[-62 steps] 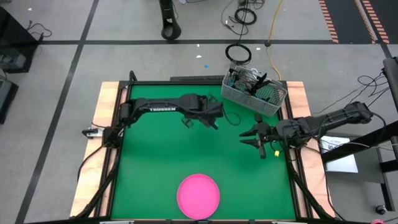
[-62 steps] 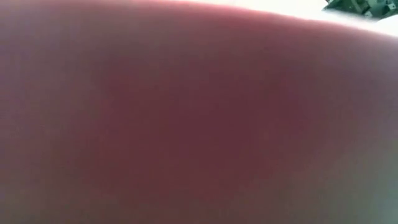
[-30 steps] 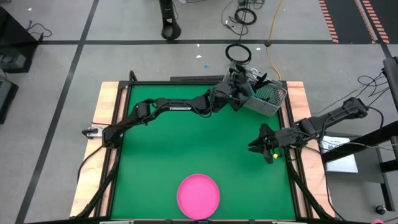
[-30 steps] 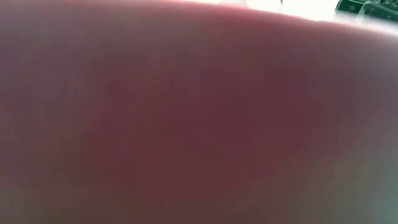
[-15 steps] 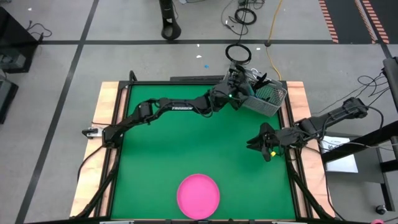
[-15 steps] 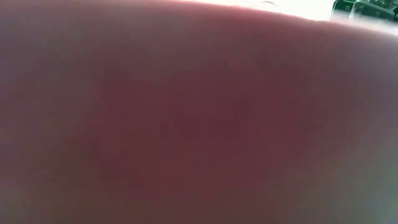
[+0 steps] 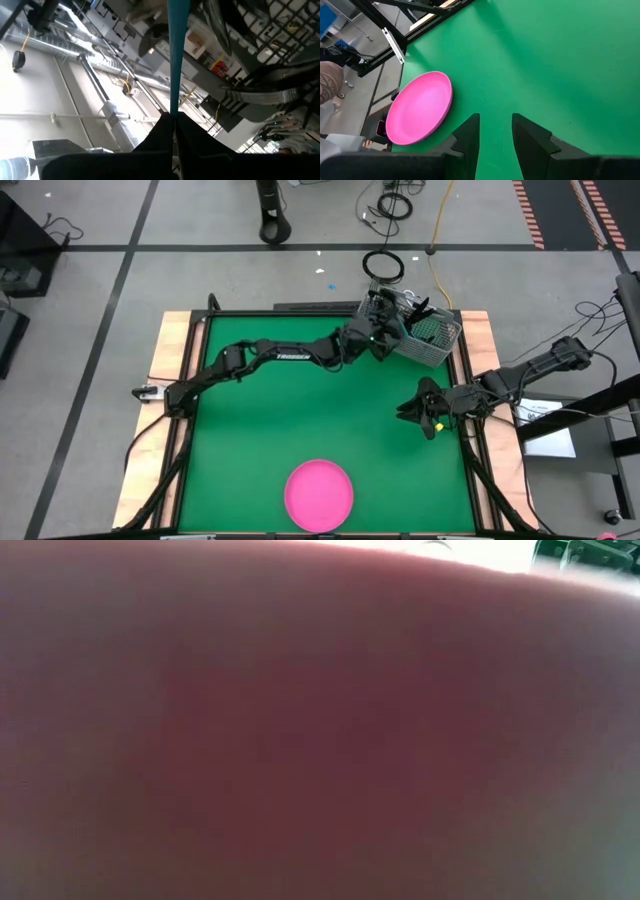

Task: Sort silverware
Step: Put the blue spoon into the utensil holder

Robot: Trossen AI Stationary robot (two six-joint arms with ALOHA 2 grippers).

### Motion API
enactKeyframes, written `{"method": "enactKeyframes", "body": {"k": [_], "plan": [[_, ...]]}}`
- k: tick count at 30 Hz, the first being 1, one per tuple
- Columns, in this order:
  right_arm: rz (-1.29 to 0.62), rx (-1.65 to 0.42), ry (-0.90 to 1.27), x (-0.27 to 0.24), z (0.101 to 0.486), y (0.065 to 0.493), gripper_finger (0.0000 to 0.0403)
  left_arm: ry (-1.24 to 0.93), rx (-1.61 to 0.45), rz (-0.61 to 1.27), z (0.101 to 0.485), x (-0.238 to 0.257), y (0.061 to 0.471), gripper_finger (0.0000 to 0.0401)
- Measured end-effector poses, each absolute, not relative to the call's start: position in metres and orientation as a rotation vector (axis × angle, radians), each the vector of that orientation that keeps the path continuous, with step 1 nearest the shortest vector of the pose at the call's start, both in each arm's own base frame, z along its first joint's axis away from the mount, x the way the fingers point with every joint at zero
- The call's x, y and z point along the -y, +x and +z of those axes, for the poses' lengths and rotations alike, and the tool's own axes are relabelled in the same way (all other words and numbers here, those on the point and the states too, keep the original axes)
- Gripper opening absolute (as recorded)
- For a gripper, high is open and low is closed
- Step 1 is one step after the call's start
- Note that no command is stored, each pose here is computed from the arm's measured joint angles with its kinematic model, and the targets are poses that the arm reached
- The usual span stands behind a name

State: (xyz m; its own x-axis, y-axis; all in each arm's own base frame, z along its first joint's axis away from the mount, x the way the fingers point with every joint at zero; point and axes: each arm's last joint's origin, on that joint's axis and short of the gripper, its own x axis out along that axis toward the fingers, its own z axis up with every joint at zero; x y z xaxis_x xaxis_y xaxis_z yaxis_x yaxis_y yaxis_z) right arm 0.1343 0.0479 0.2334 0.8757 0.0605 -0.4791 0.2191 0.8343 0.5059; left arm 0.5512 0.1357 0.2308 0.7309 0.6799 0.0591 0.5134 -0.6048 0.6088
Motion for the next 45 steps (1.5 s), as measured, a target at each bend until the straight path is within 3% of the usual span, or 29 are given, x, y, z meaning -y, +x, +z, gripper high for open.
{"method": "enactKeyframes", "body": {"k": [12, 17, 22, 30, 34, 39, 45], "plan": [[-0.068, -0.469, 0.577, -0.049, 0.237, 0.136, 0.0102, 2.339, -0.886, 0.453, 0.236, -0.141, 0.549, 0.0001], [-0.162, -0.407, 0.453, -0.045, 0.241, 0.136, 0.0102, 2.242, -0.682, 0.623, 0.249, -0.13, 0.55, 0.0001], [-0.155, -0.36, 0.345, -0.042, 0.274, 0.132, 0.0102, 2.248, -0.595, 0.739, 0.26, -0.111, 0.551, 0.0], [-0.104, -0.285, 0.185, -0.037, 0.332, 0.12, 0.0102, 2.275, -0.745, 0.841, 0.273, -0.11, 0.544, 0.0], [-0.103, -0.275, 0.114, -0.036, 0.337, 0.119, 0.0102, 2.21, -0.76, 0.931, 0.305, -0.122, 0.53, 0.0], [-0.112, -0.312, 0.093, -0.036, 0.333, 0.119, 0.0102, 1.954, -0.654, 0.849, 0.34, -0.138, 0.512, 0.0], [-0.114, -0.317, 0.095, -0.036, 0.333, 0.12, 0.0102, 1.288, -0.364, 0.501, 0.36, -0.152, 0.489, 0.0]]}}
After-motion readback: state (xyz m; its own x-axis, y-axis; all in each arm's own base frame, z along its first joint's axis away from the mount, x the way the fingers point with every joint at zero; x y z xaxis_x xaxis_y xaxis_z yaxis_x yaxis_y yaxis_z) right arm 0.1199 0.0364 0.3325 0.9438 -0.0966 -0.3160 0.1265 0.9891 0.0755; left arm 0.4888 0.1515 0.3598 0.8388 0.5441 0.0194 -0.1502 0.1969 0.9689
